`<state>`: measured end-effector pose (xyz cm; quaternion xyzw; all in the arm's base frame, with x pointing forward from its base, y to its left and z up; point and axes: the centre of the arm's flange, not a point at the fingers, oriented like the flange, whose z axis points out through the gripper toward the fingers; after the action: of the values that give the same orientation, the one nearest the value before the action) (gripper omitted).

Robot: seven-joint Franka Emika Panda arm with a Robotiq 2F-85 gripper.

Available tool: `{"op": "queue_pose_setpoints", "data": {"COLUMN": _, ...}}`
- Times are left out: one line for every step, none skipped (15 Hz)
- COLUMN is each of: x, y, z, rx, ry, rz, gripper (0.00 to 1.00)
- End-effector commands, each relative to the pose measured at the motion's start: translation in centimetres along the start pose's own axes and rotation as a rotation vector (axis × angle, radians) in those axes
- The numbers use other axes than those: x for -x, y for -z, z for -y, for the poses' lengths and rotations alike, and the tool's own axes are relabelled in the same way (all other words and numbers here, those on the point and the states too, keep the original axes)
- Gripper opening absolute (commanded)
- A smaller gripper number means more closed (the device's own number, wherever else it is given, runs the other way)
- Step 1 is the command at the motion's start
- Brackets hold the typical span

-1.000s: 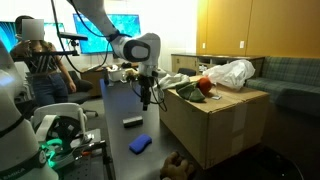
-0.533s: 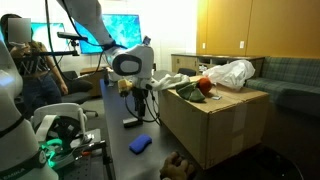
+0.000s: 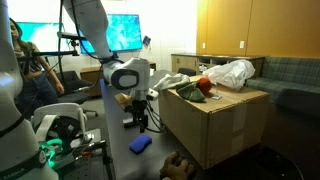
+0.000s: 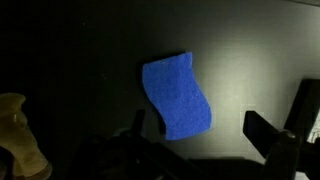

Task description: Take the objects on the box and put it on the table while putting the objects on the table on the box

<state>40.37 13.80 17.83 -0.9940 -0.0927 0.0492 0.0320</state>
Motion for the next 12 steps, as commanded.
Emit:
{"op": "queue_pose_setpoints", "data": {"x": -1.1, "y": -3.7, "z": -0.2, "rx": 0.031, "ry": 0.053, "rz": -0.033, "gripper": 1.00}}
{"op": "queue_pose_setpoints", "data": {"x": -1.0, "y": -4.6, "z": -0.3, "rx": 0.030, "ry": 0.061, "rz": -0.036, "gripper": 1.00}}
{"op": "queue_pose_setpoints", "data": {"x": -1.3, "y": -5.7, "z": -0.5, "rx": 0.027, "ry": 0.056, "rz": -0.039, "gripper": 1.00}}
{"op": "queue_pose_setpoints", "data": {"x": -1.2, "y": -6.5, "z": -0.6, "rx": 0.025, "ry": 0.055, "rz": -0.041, "gripper": 1.00}}
{"op": "queue_pose_setpoints", "data": {"x": -1.3, "y": -7.5, "z": -0.8, "rx": 0.017, "ry": 0.053, "rz": -0.040, "gripper": 1.00}}
{"op": "queue_pose_setpoints", "data": {"x": -1.1, "y": -8.2, "z": -0.8, "rx": 0.006, "ry": 0.051, "rz": -0.040, "gripper": 1.00}}
{"op": "queue_pose_setpoints", "data": {"x": -1.2, "y": -9.0, "z": -0.9, "rx": 0.003, "ry": 0.053, "rz": -0.043, "gripper": 1.00}}
{"op": "queue_pose_setpoints", "data": {"x": -1.1, "y": -9.6, "z": -0.9, "rx": -0.002, "ry": 0.054, "rz": -0.047, "gripper": 1.00}}
{"op": "queue_pose_setpoints", "data": {"x": -1.3, "y": -10.2, "z": -1.0, "rx": -0.004, "ry": 0.054, "rz": -0.050, "gripper": 1.00}}
{"op": "queue_pose_setpoints", "data": {"x": -1.3, "y": -10.6, "z": -1.0, "rx": -0.008, "ry": 0.055, "rz": -0.052, "gripper": 1.00}}
{"op": "queue_pose_setpoints", "data": {"x": -1.5, "y": -11.2, "z": -1.0, "rx": -0.010, "ry": 0.052, "rz": -0.055, "gripper": 1.00}}
{"op": "queue_pose_setpoints", "data": {"x": -1.6, "y": -11.6, "z": -1.1, "rx": -0.013, "ry": 0.053, "rz": -0.056, "gripper": 1.00}}
